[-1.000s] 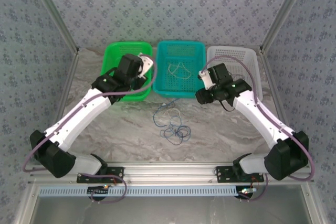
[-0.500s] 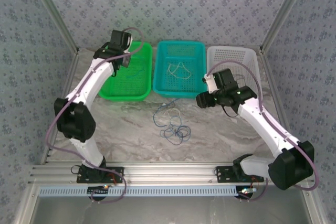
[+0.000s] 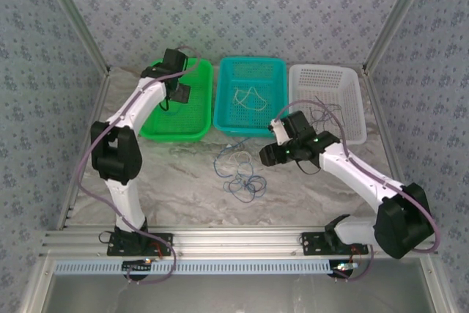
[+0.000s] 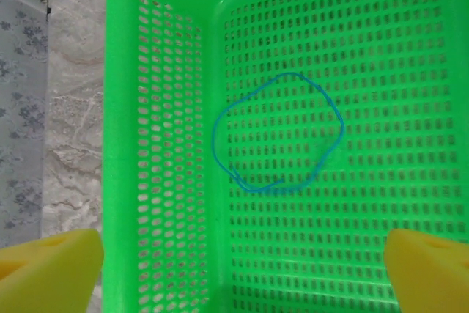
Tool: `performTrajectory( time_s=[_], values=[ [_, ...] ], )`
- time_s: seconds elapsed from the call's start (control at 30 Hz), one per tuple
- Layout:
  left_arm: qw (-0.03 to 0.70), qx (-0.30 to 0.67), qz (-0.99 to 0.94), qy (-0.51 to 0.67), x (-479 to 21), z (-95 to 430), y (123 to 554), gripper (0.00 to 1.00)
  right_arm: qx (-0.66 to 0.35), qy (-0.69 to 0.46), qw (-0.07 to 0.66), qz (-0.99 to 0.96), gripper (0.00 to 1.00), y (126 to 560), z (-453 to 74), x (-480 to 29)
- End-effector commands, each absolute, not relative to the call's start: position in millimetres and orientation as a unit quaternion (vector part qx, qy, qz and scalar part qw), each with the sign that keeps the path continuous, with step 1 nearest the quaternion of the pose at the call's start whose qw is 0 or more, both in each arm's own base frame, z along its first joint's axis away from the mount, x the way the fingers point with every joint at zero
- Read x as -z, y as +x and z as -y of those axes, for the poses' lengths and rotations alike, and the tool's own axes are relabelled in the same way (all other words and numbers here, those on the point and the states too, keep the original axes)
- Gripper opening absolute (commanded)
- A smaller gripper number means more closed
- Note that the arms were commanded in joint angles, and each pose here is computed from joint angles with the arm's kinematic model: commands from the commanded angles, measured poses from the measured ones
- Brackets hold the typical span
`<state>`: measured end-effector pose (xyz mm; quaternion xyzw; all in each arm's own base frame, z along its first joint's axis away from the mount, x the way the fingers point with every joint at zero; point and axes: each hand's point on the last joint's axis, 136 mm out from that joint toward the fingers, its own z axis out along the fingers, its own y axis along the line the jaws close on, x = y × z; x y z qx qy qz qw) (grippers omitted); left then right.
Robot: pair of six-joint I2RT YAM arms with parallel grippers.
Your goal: Untangle the cables
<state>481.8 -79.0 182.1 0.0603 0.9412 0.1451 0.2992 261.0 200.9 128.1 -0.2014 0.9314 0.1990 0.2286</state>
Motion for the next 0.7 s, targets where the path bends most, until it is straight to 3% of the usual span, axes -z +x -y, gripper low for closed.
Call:
performTrajectory(
  time_s=[0.0, 0.2, 0.4, 0.67],
  values=[
    [0.385, -0.068, -0.919, 0.056, -242.1, 111.3, 467.4, 1.00, -0.220, -0.191, 0.255, -0.922, 0.64, 273.0, -219.8, -129.3],
    [0.458, 0.080, -0.884, 0.055, -278.0, 144.9, 437.5, 0.99, -0.222, -0.178, 0.256, -0.924, 0.62, 283.8, -228.7, -109.1],
    [0.479, 0.181, -0.858, 0.053, -270.4, 158.2, 395.3, 0.99, -0.213, -0.217, 0.234, -0.923, 0.61, 279.9, -245.7, -82.1],
    [0.457, 0.206, -0.864, 0.053, -249.4, 157.2, 365.2, 0.99, -0.208, -0.231, 0.223, -0.924, 0.60, 288.8, -263.0, -60.4]
  ],
)
